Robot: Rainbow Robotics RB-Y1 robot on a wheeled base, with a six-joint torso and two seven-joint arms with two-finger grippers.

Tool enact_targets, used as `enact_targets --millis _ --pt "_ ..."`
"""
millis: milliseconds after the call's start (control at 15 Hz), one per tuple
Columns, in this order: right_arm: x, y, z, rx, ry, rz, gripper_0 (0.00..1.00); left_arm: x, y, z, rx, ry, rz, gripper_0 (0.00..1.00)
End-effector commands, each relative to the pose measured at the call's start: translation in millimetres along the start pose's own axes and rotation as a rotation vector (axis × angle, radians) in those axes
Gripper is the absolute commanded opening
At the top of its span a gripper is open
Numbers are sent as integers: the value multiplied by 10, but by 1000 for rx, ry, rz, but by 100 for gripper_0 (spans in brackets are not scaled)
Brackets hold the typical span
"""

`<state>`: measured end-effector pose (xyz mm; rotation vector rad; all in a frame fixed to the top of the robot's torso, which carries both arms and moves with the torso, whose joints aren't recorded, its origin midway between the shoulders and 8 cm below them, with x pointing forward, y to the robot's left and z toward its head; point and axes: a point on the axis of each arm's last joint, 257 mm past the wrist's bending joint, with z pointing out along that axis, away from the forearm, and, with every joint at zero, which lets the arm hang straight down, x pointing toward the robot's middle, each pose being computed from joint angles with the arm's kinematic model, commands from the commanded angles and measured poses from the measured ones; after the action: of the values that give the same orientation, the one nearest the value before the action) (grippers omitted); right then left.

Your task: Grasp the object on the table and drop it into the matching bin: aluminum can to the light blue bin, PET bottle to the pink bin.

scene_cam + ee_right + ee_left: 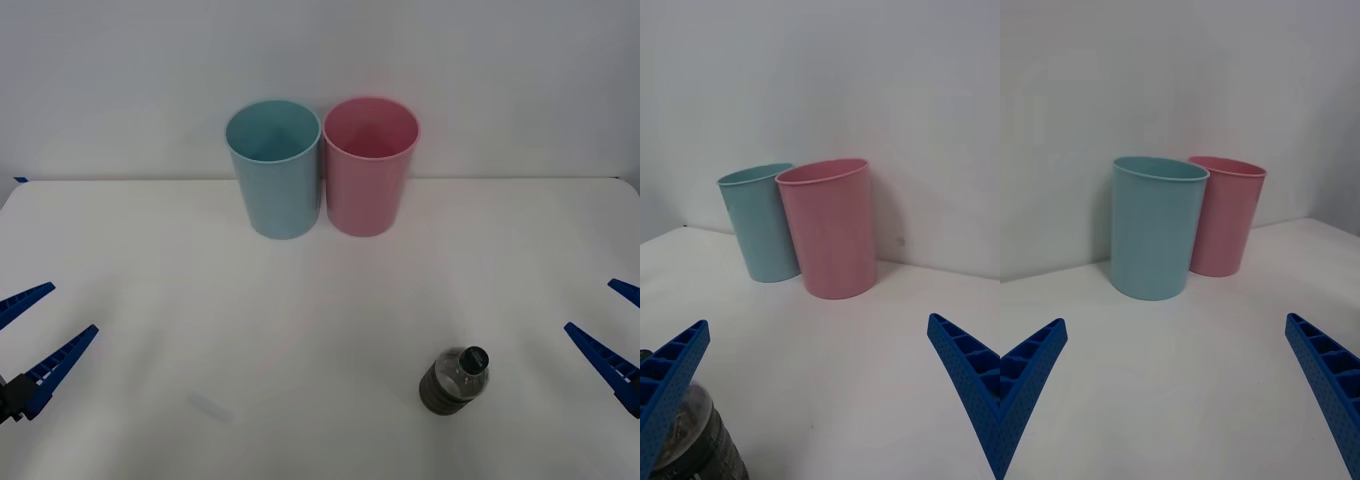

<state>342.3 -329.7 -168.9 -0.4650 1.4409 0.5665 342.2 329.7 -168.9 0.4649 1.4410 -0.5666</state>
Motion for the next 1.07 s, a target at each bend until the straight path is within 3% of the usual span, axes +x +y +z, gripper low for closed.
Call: enact_targets --millis 67,133,200,467,1067 --pt "0 0 0 0 0 0 100 0 0 0 0 0 0 100" --pt "0 0 0 0 0 0 100 0 0 0 0 0 0 100" --pt "94 15 -56 23 -7 37 100 0 0 0 0 0 0 100" --pt "53 36 -90 17 -18 38 100 0 0 0 0 0 0 100" --pt "211 305 -381 -84 82 17 100 0 0 0 0 0 0 100"
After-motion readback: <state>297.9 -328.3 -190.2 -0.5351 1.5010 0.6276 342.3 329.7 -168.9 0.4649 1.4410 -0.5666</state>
